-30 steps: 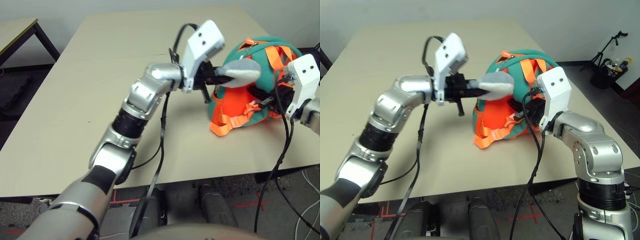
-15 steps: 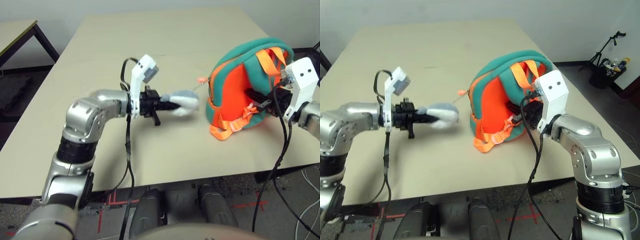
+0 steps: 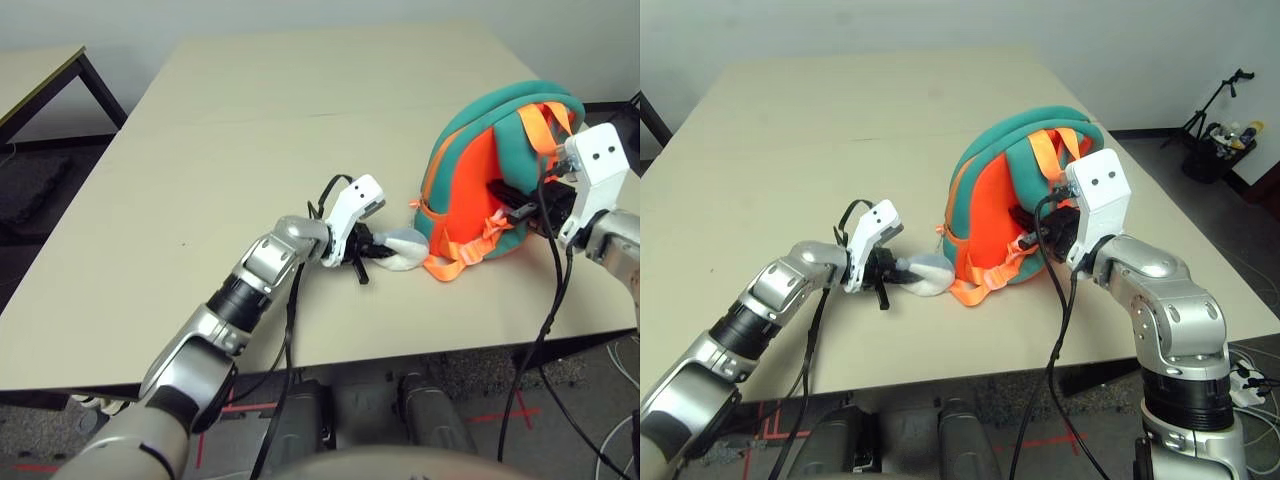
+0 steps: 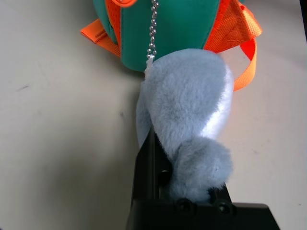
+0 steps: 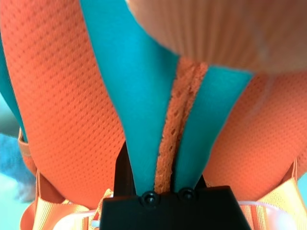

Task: Put the pencil case into the backpack and zip it.

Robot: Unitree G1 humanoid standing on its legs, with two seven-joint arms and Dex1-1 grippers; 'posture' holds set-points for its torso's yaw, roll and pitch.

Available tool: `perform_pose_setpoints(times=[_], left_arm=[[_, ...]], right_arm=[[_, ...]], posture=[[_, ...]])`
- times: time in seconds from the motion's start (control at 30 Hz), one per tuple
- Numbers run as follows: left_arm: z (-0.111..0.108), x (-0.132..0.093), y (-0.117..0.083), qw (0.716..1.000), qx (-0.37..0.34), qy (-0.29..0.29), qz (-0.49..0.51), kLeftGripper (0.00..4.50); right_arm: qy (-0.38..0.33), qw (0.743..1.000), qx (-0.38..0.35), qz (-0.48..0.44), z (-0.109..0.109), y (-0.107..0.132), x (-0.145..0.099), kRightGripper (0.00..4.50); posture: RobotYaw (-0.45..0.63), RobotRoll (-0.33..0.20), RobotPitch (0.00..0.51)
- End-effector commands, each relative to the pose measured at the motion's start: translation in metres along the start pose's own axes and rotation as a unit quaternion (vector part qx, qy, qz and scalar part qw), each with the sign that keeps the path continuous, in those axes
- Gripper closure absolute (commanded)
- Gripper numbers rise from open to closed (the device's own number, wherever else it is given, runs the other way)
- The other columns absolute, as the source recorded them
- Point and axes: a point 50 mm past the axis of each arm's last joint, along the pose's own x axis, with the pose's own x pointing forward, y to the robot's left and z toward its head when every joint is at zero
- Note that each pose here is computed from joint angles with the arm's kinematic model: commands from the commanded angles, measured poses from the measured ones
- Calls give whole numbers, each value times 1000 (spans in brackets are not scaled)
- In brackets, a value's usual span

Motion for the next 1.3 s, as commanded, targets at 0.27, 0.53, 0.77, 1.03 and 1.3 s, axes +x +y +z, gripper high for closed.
perform_pose_setpoints(times=[0.27, 0.53, 0.77, 1.03, 1.3], left_arm=[[30, -167, -16, 977, -206, -47, 3, 1023], [-20, -258, 35, 881, -284, -122, 358, 0], [-64, -257, 72, 797, -206, -116, 556, 0], [-88, -207, 88, 785, -174, -143, 577, 0], [-112, -192, 90, 747, -157, -176, 622, 0]], right_arm=[[64, 970, 189, 137, 45, -11, -82, 1171], [108, 962, 245, 55, 56, -48, -136, 41], [154, 953, 131, -225, -20, -119, -112, 41], [38, 947, 111, -300, -67, -145, -53, 41], [-54, 944, 103, -308, -91, -140, -25, 41]], posture=[[-31, 0, 52], [2, 0, 38], [26, 0, 26], [25, 0, 21], [25, 0, 11]])
